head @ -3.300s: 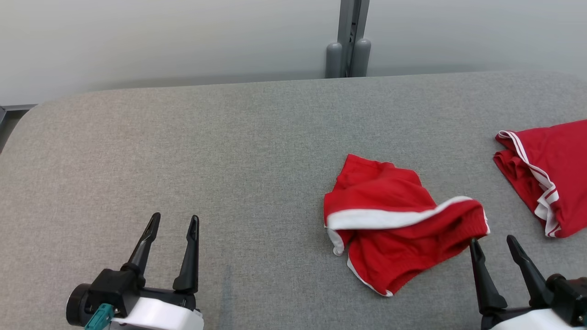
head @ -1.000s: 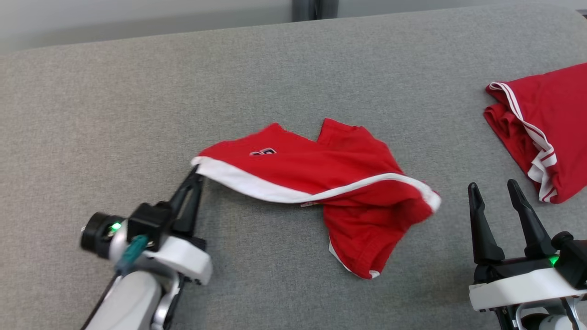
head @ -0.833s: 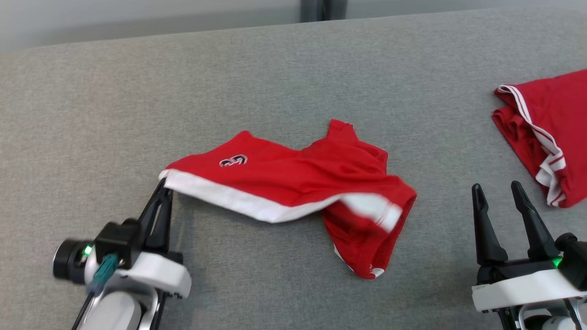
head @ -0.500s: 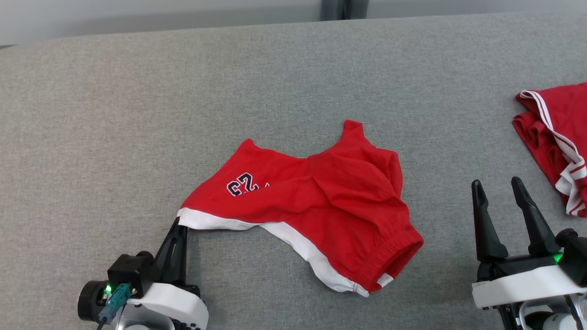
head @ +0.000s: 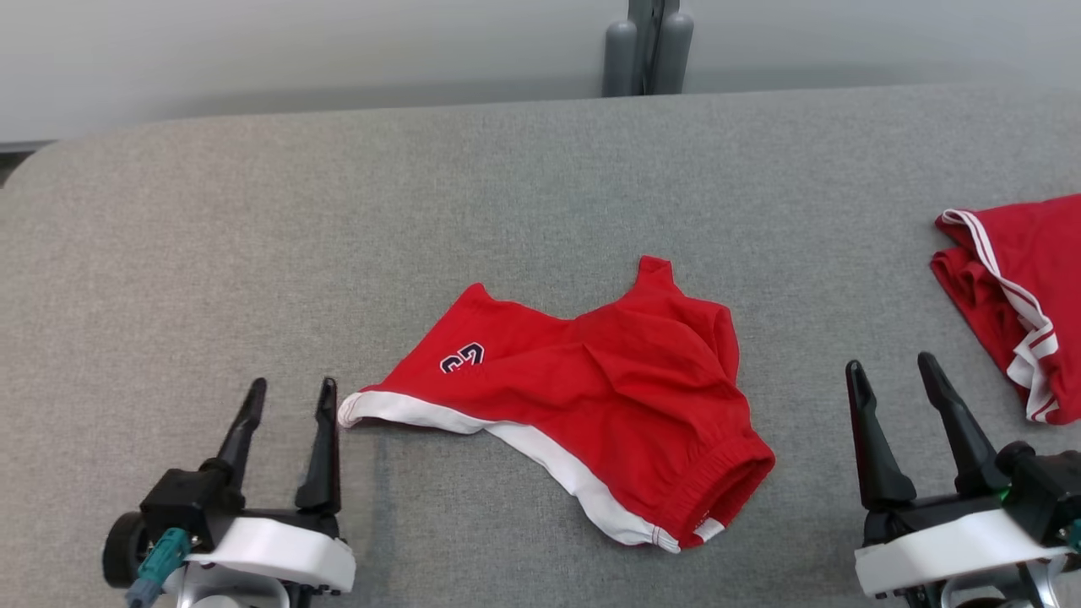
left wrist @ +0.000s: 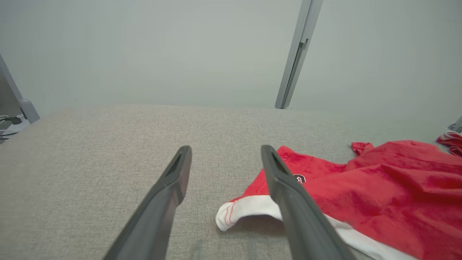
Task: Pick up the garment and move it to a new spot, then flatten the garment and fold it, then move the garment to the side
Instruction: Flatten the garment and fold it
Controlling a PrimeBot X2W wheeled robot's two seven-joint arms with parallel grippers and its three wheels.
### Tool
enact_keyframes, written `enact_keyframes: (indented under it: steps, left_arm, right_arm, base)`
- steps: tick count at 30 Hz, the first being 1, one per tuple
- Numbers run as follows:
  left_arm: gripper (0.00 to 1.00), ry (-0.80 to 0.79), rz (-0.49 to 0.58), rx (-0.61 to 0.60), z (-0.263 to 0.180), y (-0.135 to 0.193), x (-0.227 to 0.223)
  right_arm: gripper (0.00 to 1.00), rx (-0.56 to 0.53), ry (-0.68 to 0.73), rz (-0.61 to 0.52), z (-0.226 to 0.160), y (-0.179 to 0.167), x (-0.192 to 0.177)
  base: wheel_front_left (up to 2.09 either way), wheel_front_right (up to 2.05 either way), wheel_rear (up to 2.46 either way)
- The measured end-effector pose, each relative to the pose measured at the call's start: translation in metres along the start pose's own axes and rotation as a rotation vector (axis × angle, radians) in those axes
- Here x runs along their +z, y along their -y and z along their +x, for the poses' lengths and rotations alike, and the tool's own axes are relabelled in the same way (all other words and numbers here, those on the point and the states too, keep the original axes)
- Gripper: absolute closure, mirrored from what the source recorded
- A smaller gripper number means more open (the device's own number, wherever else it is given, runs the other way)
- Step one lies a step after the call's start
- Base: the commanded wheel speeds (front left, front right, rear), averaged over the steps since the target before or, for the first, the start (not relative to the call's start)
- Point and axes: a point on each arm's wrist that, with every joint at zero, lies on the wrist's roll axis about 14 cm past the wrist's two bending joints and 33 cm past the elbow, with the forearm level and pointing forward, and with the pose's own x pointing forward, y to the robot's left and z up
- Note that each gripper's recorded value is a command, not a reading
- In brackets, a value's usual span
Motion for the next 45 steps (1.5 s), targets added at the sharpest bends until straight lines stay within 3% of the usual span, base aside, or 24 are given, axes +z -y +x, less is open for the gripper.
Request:
enact_keyframes:
  steps: [6, 23, 35, 45]
  left_arm:
    - [0.0, 0.072, 0.032, 0.019, -0.006, -0.009, 0.025]
    - [0.0, 0.046, 0.034, 0.019, -0.013, -0.008, 0.021]
    - [0.0, 0.037, 0.033, 0.016, -0.013, -0.007, 0.019]
    - [0.0, 0.034, 0.028, 0.013, 0.0, -0.007, 0.016]
  right_arm:
    - [0.0, 0.022, -0.015, -0.013, -0.01, -0.006, 0.0]
    - [0.0, 0.058, -0.036, -0.011, -0.012, -0.017, -0.005]
    - [0.0, 0.121, -0.26, 0.039, -0.043, -0.041, -0.064]
    - [0.0, 0.151, -0.331, -0.027, -0.013, -0.033, -0.092]
  base:
    - [0.0, 0.0, 0.0]
    - [0.0, 0.0, 0.0]
    - [0.0, 0.0, 0.0]
    - [0.0, 0.0, 0.0]
